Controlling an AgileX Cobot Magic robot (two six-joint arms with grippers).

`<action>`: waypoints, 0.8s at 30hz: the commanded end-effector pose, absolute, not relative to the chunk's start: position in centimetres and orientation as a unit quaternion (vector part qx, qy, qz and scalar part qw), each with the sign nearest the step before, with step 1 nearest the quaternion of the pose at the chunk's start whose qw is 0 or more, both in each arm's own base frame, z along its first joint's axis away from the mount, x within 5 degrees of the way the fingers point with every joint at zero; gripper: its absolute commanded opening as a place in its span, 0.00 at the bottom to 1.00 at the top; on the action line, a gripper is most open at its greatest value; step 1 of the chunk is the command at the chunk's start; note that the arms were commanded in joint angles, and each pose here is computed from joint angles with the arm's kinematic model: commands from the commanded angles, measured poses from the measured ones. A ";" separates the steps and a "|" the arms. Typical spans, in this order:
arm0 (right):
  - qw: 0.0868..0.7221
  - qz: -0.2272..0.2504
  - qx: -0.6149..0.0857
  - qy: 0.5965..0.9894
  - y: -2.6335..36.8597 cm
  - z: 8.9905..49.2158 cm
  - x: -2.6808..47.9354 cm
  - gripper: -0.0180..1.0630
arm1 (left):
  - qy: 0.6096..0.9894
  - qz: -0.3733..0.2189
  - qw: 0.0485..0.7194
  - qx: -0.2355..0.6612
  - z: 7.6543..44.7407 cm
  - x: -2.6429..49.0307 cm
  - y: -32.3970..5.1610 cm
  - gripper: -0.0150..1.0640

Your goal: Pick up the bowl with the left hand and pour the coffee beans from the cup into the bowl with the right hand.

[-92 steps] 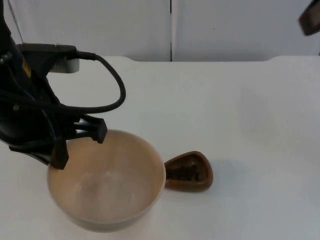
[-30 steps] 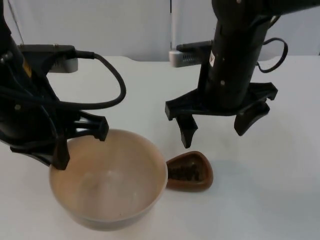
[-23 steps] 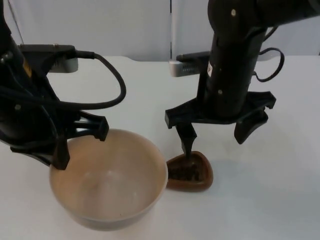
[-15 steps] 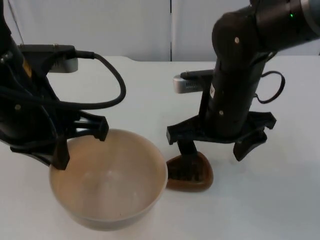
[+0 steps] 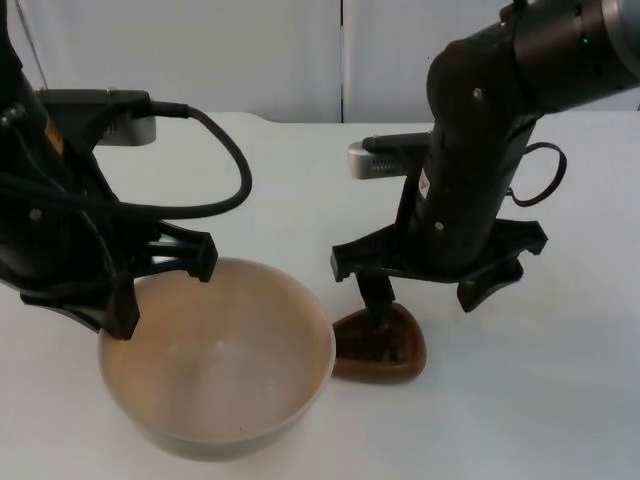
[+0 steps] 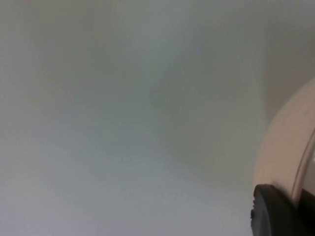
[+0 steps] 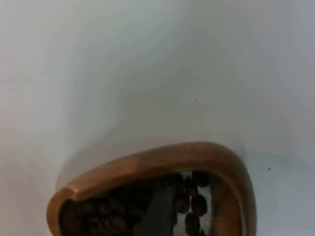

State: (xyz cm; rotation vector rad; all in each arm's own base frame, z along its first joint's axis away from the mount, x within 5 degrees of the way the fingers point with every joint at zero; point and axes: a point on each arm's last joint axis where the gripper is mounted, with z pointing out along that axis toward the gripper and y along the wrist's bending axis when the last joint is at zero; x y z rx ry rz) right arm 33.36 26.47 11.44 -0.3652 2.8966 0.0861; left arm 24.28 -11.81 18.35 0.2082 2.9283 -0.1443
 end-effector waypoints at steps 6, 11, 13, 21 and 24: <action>0.121 0.016 -0.140 0.983 26.4 11.1 33.5 0.73 | 0.990 -0.055 0.106 0.068 18.5 24.2 -12.0 0.01; 0.126 0.018 -0.142 0.982 26.4 11.2 33.6 0.73 | 0.990 -0.055 0.107 0.067 18.5 24.2 -12.0 0.01; 0.128 0.020 -0.142 0.981 26.4 11.2 33.6 0.72 | 0.990 -0.055 0.107 0.067 18.5 24.2 -12.0 0.01; 0.130 0.023 -0.142 0.981 26.4 10.9 33.5 0.71 | 0.990 -0.055 0.107 0.067 18.5 24.2 -12.0 0.01; 0.132 0.024 -0.142 0.981 26.4 10.9 33.6 0.71 | 0.990 -0.055 0.107 0.067 18.5 24.2 -12.0 0.01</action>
